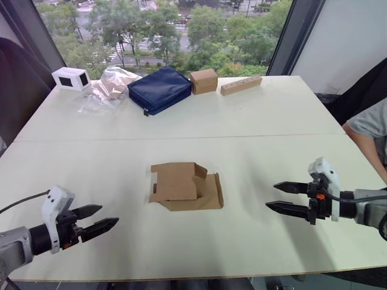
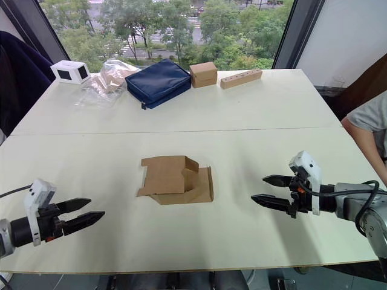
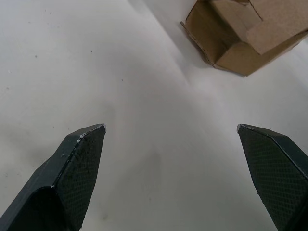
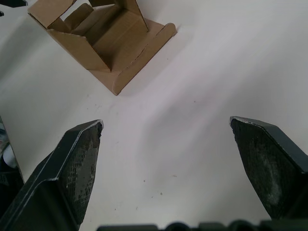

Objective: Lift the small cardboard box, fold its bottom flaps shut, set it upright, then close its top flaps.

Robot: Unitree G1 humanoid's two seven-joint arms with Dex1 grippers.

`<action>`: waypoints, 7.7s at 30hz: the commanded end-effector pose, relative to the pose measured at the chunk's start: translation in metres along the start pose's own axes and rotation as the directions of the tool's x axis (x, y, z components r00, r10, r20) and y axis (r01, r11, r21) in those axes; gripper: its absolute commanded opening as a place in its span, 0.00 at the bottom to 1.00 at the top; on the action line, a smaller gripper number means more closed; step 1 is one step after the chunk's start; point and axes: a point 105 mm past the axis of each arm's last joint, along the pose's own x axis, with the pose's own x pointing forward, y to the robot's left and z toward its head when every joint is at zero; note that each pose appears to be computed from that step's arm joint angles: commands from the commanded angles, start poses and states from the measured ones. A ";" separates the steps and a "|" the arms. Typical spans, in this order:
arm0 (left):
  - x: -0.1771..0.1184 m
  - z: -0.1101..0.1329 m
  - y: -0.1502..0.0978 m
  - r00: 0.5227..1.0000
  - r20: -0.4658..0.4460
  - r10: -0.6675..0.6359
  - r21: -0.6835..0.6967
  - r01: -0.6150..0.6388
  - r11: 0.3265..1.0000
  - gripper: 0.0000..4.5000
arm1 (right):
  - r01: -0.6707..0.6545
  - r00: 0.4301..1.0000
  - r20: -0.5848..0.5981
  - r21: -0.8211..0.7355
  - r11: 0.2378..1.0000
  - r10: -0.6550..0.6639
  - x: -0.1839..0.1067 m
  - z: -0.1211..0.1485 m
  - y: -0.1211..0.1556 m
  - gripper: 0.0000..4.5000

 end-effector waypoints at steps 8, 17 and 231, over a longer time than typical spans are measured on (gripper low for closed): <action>0.000 0.008 0.006 0.998 0.045 0.031 0.055 -0.034 0.998 1.00 | 0.051 0.995 0.089 -0.134 0.990 -0.039 0.006 0.013 -0.002 0.99; 0.001 0.013 0.013 0.997 0.056 0.058 0.091 -0.063 0.994 1.00 | 0.060 0.992 0.114 -0.141 0.988 -0.044 0.007 0.015 -0.002 0.99; 0.072 0.235 -0.129 0.575 0.074 -0.815 0.397 0.733 0.553 0.00 | 0.151 0.819 0.573 -0.248 0.957 0.019 0.051 0.169 -0.003 0.00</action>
